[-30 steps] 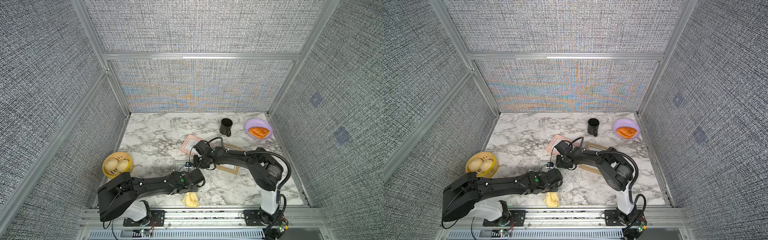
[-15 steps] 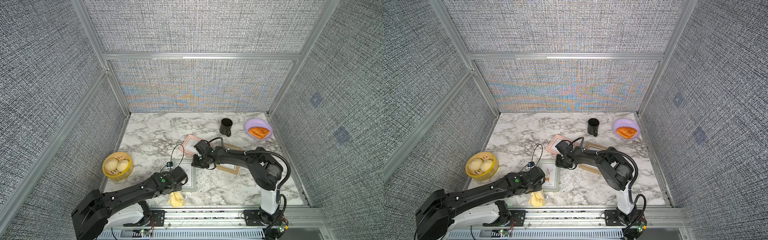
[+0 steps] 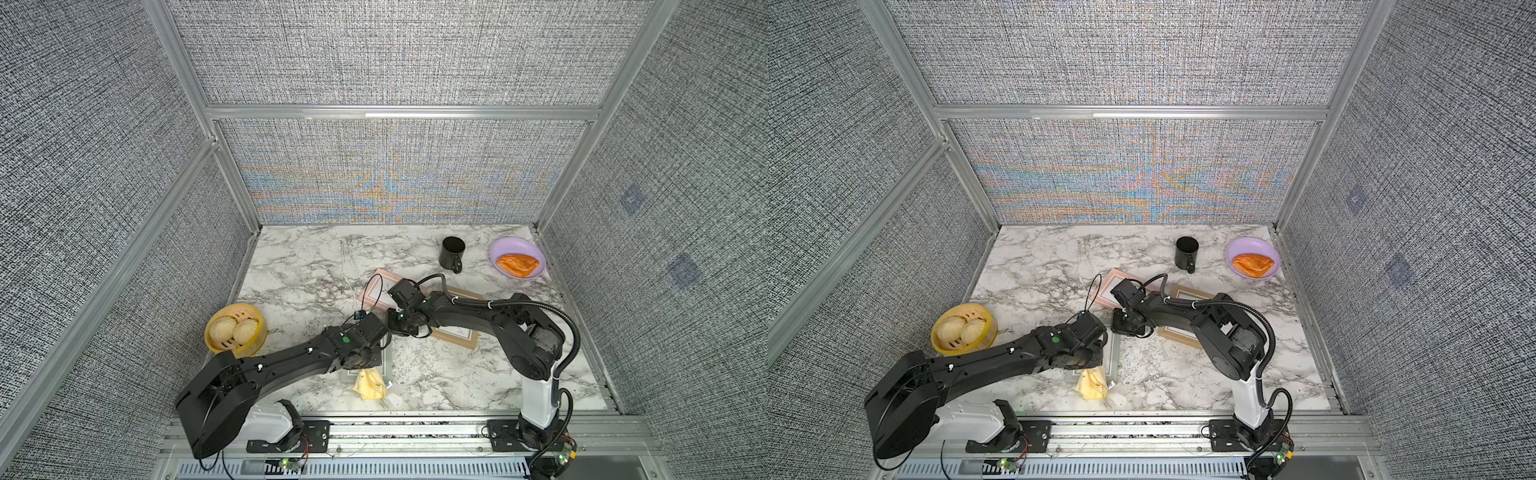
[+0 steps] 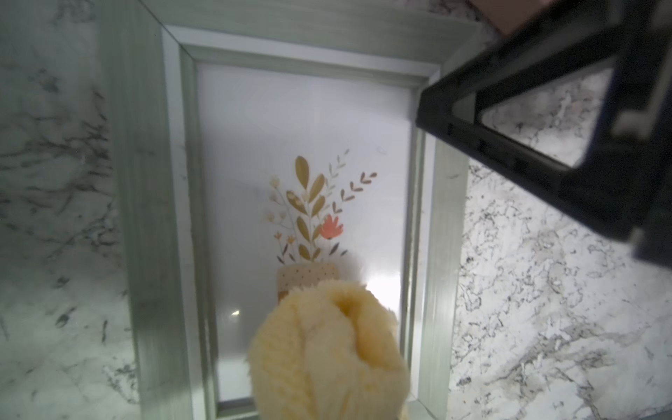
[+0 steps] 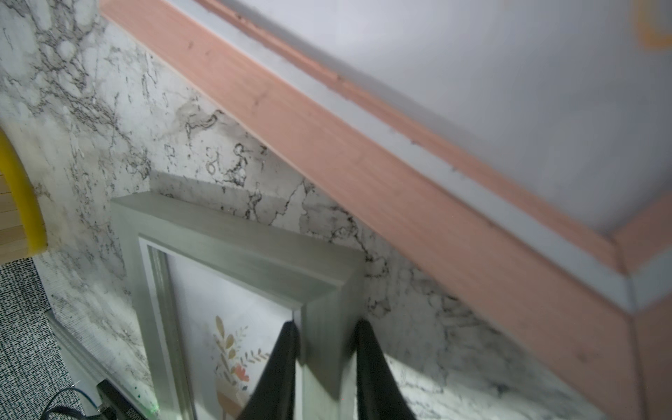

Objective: Wipe the picture frame with a cloth
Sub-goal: Wipe the dirt from the picture frame.

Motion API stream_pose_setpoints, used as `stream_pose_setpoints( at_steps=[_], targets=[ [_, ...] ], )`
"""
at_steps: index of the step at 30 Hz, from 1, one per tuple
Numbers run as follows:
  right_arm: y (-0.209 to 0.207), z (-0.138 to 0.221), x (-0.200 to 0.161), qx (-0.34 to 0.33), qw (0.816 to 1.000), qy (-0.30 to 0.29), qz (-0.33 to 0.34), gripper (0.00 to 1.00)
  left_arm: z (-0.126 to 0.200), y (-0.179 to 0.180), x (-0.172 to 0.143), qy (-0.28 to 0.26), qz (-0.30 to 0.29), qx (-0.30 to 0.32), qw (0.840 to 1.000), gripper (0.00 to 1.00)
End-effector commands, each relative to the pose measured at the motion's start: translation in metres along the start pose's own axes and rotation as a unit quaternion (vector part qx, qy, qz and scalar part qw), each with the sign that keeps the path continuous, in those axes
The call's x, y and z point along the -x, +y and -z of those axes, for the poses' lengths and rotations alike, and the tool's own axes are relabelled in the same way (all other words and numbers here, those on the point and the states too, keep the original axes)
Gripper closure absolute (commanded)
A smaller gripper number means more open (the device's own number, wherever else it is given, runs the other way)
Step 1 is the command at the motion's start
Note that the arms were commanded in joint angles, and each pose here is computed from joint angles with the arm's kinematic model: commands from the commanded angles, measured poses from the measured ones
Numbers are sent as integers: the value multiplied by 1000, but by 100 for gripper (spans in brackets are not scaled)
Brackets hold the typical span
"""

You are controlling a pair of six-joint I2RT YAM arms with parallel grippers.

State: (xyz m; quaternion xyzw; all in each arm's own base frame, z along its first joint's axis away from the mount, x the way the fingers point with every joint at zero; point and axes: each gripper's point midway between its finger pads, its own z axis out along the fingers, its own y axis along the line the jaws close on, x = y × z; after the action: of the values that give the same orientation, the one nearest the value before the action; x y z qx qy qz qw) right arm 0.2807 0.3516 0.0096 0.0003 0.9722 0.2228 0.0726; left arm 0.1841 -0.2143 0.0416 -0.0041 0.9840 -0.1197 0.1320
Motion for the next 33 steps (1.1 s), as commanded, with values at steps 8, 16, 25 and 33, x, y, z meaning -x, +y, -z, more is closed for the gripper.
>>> stream_pose_setpoints(
  at_steps=[8, 16, 25, 33],
  targets=[
    [-55, -9, -34, -109, 992, 60, -16, 81, -12, 14, 30, 19, -1, 16, 1000, 100],
    [-56, -8, -33, -108, 992, 59, -20, 81, -23, 22, 41, 19, 19, 19, 999, 100],
    [-55, -11, -32, -106, 992, 59, -23, 81, -46, -30, 39, 54, -6, -69, 996, 100],
    [-56, -14, -32, -109, 992, 59, -29, 81, -42, -2, 37, 51, -17, -14, 998, 100]
  ],
)
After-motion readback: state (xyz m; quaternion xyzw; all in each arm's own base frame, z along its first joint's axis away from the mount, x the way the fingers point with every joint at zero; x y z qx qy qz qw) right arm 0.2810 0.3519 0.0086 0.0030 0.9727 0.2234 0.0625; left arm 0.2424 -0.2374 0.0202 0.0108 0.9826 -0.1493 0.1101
